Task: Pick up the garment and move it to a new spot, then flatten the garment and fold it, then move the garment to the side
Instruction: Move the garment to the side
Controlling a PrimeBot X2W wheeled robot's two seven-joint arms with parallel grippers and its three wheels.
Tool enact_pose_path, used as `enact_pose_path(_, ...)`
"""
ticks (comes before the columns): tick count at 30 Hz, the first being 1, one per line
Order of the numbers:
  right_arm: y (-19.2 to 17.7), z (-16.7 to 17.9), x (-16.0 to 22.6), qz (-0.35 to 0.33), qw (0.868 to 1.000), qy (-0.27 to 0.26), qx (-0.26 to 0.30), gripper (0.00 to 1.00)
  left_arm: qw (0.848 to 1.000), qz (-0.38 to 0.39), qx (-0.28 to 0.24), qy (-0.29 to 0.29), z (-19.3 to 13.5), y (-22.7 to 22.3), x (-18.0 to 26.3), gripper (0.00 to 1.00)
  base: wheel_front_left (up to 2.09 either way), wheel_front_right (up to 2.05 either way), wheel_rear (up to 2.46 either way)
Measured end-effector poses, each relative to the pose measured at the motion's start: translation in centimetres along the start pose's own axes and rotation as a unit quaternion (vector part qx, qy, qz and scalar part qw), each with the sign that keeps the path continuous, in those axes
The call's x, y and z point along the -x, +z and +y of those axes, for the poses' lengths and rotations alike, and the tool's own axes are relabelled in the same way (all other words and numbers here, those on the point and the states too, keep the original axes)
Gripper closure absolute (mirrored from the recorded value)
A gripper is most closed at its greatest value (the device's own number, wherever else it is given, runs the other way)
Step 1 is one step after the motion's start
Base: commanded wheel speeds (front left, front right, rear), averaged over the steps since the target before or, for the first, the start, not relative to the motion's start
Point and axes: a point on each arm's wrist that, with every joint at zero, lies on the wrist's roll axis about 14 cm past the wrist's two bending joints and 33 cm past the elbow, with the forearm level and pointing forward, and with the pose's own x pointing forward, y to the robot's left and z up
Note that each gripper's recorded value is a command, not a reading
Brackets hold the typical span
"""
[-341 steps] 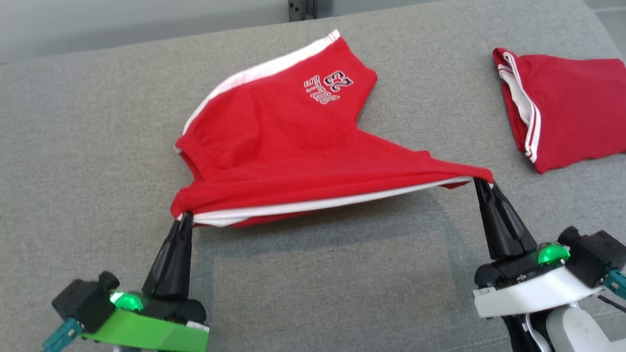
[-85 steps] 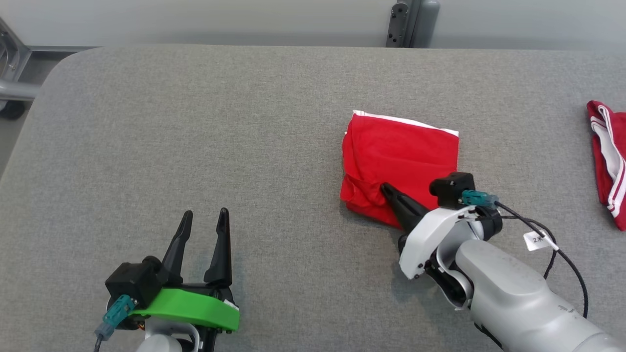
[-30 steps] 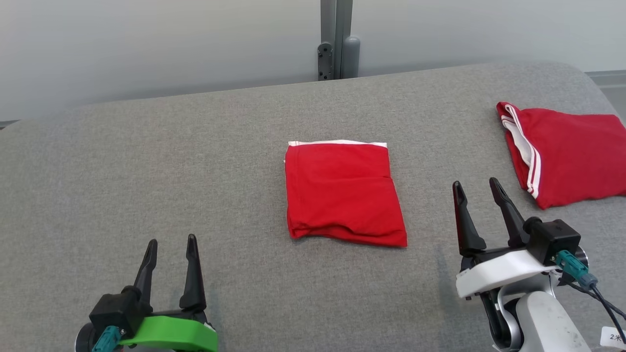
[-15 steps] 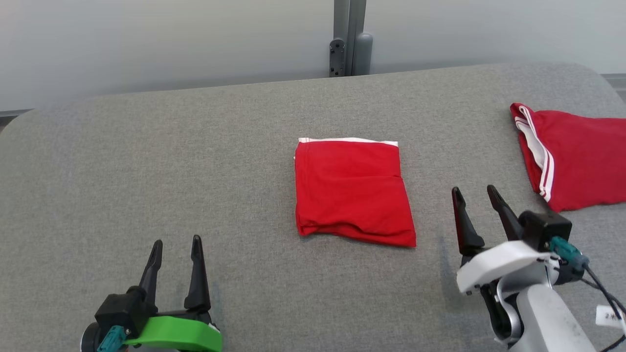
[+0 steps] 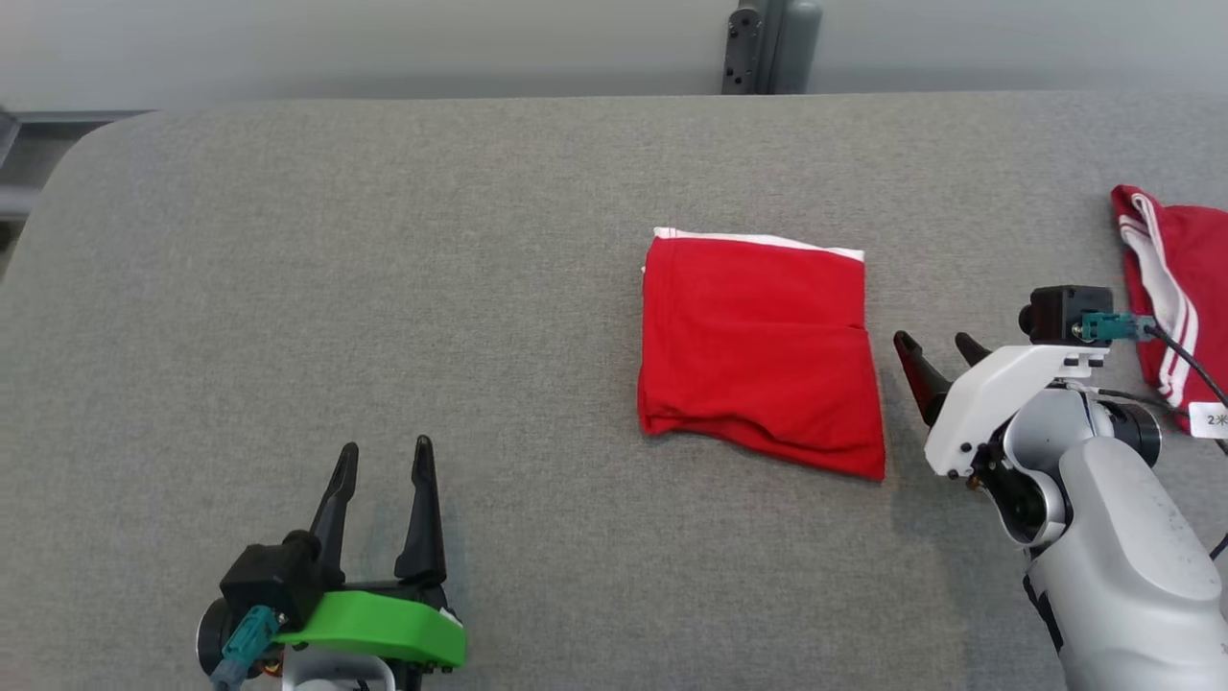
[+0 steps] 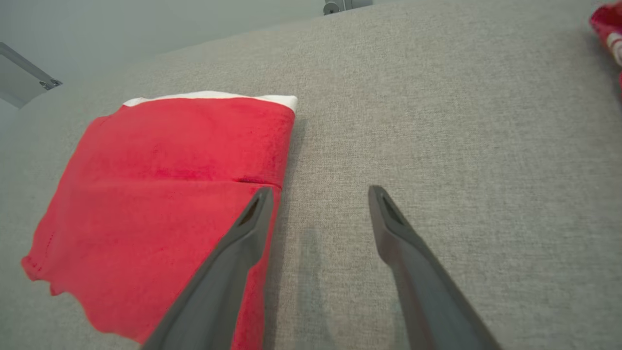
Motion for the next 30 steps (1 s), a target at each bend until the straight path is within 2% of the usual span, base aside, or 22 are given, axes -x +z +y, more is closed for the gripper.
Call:
enact_pose_path(9,-4.1,2.9,-3.4,0.081,0.995,0.047,-0.024,0.00,0.999,0.011,-0.002,0.046,2.8,-0.6,0.6,0.00,0.00,0.00,0.00)
enact_pose_path(10,-4.2,3.1,-3.7,0.083,0.995,0.051,-0.025,0.06,0.999,0.012,-0.002,0.049,3.0,-0.7,0.7,0.00,0.00,0.00,0.00)
enact_pose_path(11,-4.2,3.3,-3.9,0.085,0.995,0.055,-0.024,0.54,0.999,0.013,-0.003,0.052,3.2,-0.7,0.8,0.00,0.00,0.00,0.00)
enact_pose_path(13,-4.2,3.7,-4.2,0.087,0.994,0.062,-0.022,0.77,0.998,0.013,-0.002,0.056,3.4,-0.7,0.9,0.00,0.00,0.00,0.00)
enact_pose_path(14,-4.2,4.0,-4.3,0.087,0.994,0.065,-0.020,0.93,0.998,0.013,-0.002,0.056,3.4,-0.7,0.9,0.00,0.00,0.00,0.00)
enact_pose_path(15,-4.2,4.1,-4.2,0.085,0.994,0.067,-0.019,1.00,0.998,0.012,-0.002,0.055,3.4,-0.7,0.9,0.00,0.00,0.00,0.00)
enact_pose_path(23,-2.4,3.2,-2.7,0.048,0.997,0.067,0.000,1.00,1.000,0.014,-0.001,0.014,1.2,-0.9,0.2,0.00,0.00,0.00,0.00)
enact_pose_path(30,0.2,-1.6,0.5,-0.003,1.000,0.020,0.011,1.00,0.998,0.029,-0.005,-0.055,-2.8,-2.1,-1.3,0.00,0.00,0.00,0.00)
